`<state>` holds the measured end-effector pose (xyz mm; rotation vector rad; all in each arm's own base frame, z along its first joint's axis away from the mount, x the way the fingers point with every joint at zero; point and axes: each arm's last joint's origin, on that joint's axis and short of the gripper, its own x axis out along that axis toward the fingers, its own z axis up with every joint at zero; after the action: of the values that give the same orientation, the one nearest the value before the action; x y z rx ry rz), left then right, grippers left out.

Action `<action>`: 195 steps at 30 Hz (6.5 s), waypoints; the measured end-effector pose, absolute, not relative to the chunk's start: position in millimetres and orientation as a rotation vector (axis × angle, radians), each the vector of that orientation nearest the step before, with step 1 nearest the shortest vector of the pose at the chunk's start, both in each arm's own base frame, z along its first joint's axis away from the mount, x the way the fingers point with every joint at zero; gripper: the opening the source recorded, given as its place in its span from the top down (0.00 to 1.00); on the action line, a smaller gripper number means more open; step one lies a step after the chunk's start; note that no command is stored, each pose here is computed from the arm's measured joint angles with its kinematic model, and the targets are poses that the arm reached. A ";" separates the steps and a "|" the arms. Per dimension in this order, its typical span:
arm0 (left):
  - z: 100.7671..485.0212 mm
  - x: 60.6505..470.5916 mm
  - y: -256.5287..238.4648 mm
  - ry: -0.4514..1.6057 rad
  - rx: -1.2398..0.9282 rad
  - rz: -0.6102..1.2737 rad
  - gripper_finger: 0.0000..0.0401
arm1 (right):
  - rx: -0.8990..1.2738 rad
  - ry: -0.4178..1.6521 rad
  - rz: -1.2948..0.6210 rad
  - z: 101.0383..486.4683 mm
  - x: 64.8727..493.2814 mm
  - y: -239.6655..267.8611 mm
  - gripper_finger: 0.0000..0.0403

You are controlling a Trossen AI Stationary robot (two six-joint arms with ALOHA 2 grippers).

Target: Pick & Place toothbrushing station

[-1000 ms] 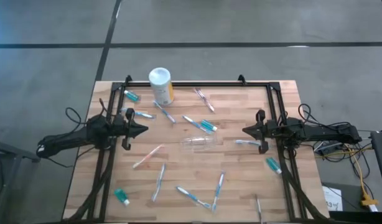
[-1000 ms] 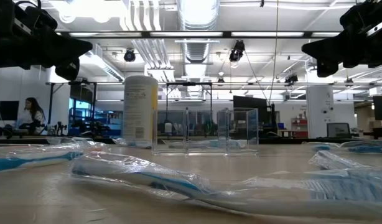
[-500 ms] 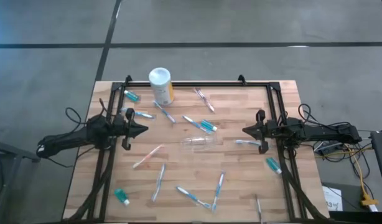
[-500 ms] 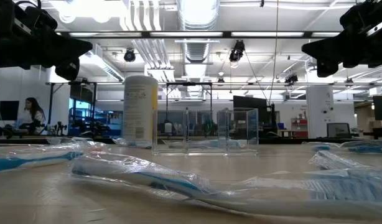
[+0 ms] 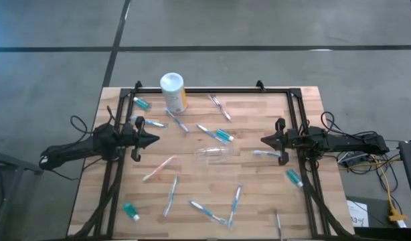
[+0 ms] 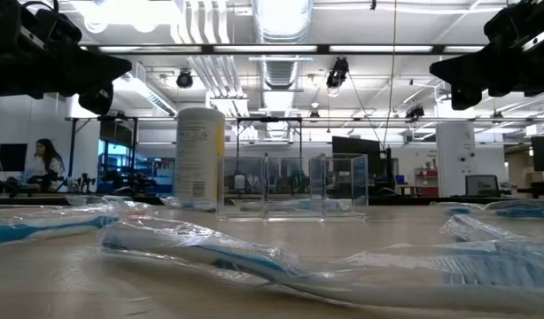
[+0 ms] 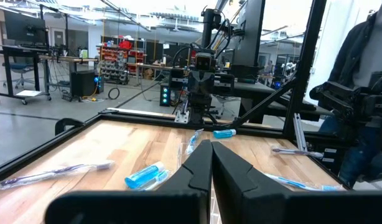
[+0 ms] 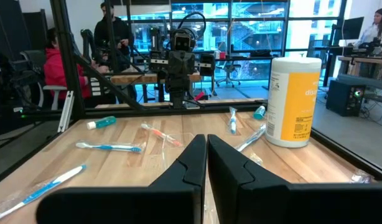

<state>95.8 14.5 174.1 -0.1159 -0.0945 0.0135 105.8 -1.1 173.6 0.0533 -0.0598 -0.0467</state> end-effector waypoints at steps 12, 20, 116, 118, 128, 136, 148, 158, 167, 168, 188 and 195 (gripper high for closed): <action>174.1 95.8 14.5 -0.095 -0.116 0.014 0.97 | 0.053 -0.060 -0.047 173.6 105.8 -1.1 0.97; 174.1 95.8 14.5 -0.095 -0.116 0.013 0.97 | 0.053 -0.060 -0.047 173.6 105.8 -1.1 0.97; 186.8 94.0 15.5 -0.232 -0.251 0.034 0.97 | 0.071 -0.110 -0.044 178.4 105.4 -1.0 0.97; 187.1 94.0 15.5 -0.232 -0.242 0.034 0.97 | 0.071 -0.110 -0.044 178.4 105.4 -1.0 0.97; 206.5 90.3 14.5 -0.189 -0.205 0.036 0.98 | 0.071 -0.105 -0.044 177.9 105.6 -1.0 0.97; 239.5 79.7 16.1 -0.064 -0.239 0.185 0.99 | 0.079 -0.105 -0.043 177.8 105.6 -1.0 0.97; 277.4 96.8 27.9 0.256 -0.275 0.509 0.99 | 0.079 -0.104 -0.043 177.8 105.6 -1.0 0.97; 338.2 138.6 44.1 0.541 -0.048 0.645 1.00 | 0.079 -0.113 -0.043 178.6 105.4 -1.0 0.97; 374.9 180.6 53.5 0.678 -0.008 0.455 0.97 | 0.079 -0.112 -0.044 178.5 105.5 -1.1 0.97; 374.7 184.1 54.1 0.684 -0.011 0.444 0.97 | 0.079 -0.111 -0.043 178.4 105.5 -1.0 0.97; 324.6 178.4 131.1 1.357 0.203 0.457 0.98 | 0.079 -0.114 -0.048 178.7 105.4 -1.2 0.97; 300.4 174.9 161.3 1.571 0.271 0.253 0.89 | 0.072 -0.114 -0.074 178.7 105.3 -2.0 0.97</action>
<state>174.9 161.3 300.4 0.2707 1.5707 0.2529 105.3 -2.0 178.7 0.0720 -0.1145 -0.0744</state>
